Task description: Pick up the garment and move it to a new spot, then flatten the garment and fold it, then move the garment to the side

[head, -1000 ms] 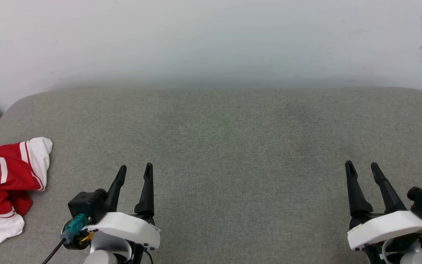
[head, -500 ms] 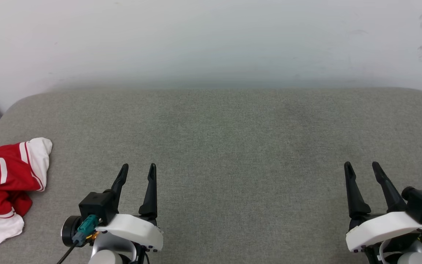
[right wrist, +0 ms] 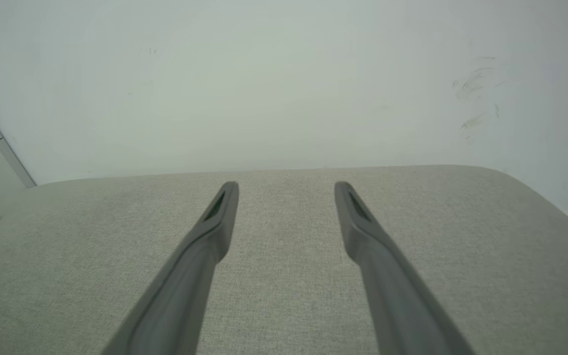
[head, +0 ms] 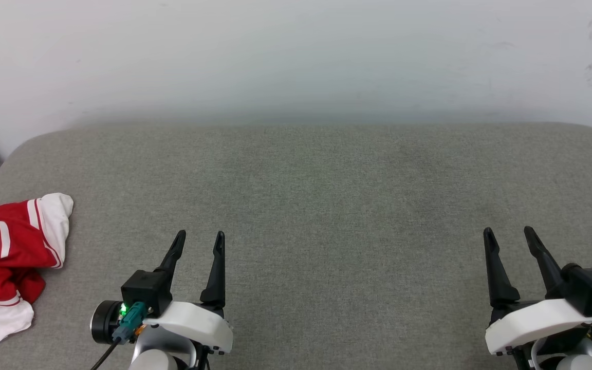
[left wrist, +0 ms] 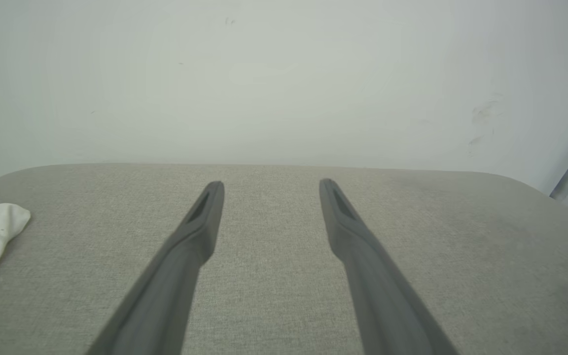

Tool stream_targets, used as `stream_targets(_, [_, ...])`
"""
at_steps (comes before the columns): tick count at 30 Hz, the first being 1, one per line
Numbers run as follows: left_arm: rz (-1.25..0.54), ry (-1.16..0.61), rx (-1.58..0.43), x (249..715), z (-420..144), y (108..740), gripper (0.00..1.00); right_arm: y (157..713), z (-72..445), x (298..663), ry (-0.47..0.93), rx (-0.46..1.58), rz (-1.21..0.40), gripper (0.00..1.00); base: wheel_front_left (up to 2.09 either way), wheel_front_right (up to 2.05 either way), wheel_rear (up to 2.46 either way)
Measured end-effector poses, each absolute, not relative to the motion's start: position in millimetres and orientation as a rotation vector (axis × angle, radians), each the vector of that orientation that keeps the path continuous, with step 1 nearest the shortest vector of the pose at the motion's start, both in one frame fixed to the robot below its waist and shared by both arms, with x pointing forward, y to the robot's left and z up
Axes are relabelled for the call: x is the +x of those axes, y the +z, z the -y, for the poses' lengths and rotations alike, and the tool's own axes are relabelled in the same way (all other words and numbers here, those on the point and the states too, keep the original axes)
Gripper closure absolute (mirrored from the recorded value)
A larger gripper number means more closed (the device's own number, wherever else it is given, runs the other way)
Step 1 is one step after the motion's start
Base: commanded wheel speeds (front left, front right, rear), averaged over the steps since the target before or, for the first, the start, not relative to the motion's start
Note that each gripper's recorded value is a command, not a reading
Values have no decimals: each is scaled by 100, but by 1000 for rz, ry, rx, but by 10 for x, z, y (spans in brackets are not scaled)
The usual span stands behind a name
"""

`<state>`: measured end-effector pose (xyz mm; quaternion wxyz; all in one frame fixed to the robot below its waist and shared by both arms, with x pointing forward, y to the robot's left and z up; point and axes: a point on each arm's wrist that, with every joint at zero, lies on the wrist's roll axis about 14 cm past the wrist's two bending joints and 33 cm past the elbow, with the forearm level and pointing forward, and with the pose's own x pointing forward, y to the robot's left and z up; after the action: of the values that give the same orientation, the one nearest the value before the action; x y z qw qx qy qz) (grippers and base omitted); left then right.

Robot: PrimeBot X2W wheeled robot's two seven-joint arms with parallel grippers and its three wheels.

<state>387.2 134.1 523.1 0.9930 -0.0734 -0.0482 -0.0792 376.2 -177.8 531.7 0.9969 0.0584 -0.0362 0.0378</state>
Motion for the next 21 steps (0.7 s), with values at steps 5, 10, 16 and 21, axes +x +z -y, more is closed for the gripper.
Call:
stream_targets(5, [103, -162, -130, 3883, -1334, 5237, 0, 5321, 1773, 3765, 78, 97, 77, 0, 0, 0, 0])
stream_targets(10, [107, -157, -107, 3879, -1354, 5228, 0, 5322, 1752, 3772, 85, 70, 79, 0, 0, 0, 0])
stream_targets(16, [110, -131, -92, 3854, -1442, 5216, 0, 5347, 1642, 3813, 118, 33, 85, 0, 0, 0, 0])
stream_targets(21, [118, -71, -101, 3811, -1635, 5233, 0, 5357, 1455, 3872, 172, 30, 85, 0, 0, 0, 0])
